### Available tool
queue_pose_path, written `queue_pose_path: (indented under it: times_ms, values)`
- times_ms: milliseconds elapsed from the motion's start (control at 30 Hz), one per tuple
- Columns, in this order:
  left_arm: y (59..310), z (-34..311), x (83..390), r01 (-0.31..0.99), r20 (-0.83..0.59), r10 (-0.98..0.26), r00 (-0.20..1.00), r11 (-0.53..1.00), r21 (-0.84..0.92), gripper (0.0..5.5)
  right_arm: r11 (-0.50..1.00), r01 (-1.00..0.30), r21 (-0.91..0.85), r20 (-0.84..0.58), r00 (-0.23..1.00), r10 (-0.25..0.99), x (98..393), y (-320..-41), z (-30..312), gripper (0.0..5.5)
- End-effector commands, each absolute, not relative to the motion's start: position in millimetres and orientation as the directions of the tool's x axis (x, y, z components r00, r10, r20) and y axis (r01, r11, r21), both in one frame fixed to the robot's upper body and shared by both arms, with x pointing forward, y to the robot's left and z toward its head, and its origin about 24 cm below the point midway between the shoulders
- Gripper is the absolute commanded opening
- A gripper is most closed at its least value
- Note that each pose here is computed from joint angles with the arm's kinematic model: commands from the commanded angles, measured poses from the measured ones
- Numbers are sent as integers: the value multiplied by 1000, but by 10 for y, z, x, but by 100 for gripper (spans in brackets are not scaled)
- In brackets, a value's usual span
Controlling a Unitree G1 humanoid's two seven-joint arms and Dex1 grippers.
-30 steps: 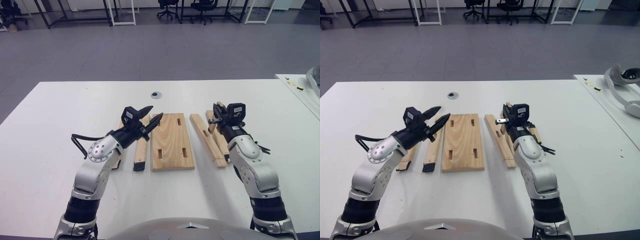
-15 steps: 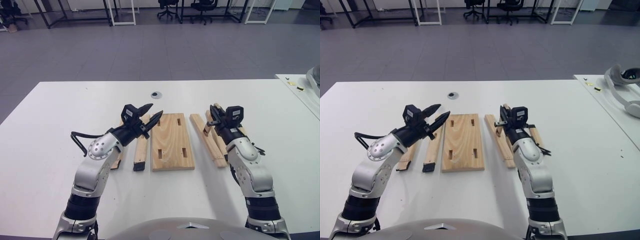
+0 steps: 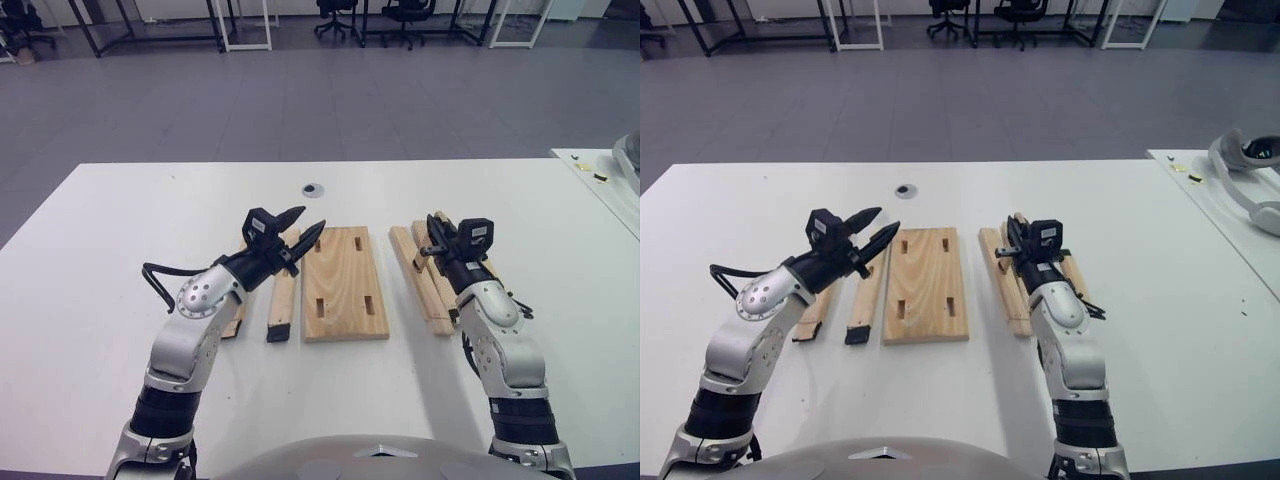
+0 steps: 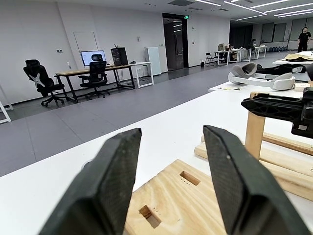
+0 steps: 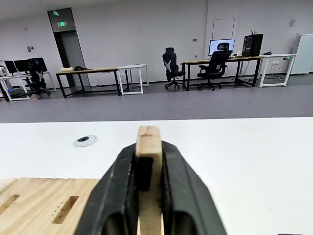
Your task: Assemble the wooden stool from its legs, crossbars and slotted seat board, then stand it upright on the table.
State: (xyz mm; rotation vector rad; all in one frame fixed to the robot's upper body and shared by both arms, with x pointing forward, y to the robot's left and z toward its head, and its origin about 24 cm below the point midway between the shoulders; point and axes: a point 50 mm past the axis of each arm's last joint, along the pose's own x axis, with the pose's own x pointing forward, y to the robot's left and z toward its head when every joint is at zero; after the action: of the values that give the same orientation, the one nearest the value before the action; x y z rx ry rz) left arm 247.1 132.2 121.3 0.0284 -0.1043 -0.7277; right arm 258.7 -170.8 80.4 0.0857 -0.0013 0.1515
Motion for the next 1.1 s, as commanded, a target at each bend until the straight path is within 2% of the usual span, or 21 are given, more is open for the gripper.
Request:
queue_pose_path:
  times_ms: [33,267,433,567,700,967,1100]
  values:
    - [1321,1252,2491,661,93,-667,740,745,90,229,985,-150,82,-3,989,151,2613,-1736,781,42]
    - [1323,1247,2484,653,95,-659,746,752,89,229,987,-149,69,-97,983,155,2520,-1748,485,42]
    - [1335,1249,2475,644,99,-650,753,760,91,229,983,-144,112,-92,984,155,2419,-1839,329,42]
    - [1342,1248,2474,640,100,-646,757,763,92,229,947,-240,213,-79,962,261,2378,-1655,330,42]
    - [1332,1244,2474,639,103,-646,757,764,92,229,931,-304,203,-85,941,326,2321,-1524,338,42]
    - [1330,1238,2467,634,105,-641,761,768,91,229,974,-224,44,-175,958,228,2333,-1640,235,42]
    - [1331,1237,2468,633,106,-640,761,768,91,229,976,-217,35,-183,958,219,2333,-1637,221,42]
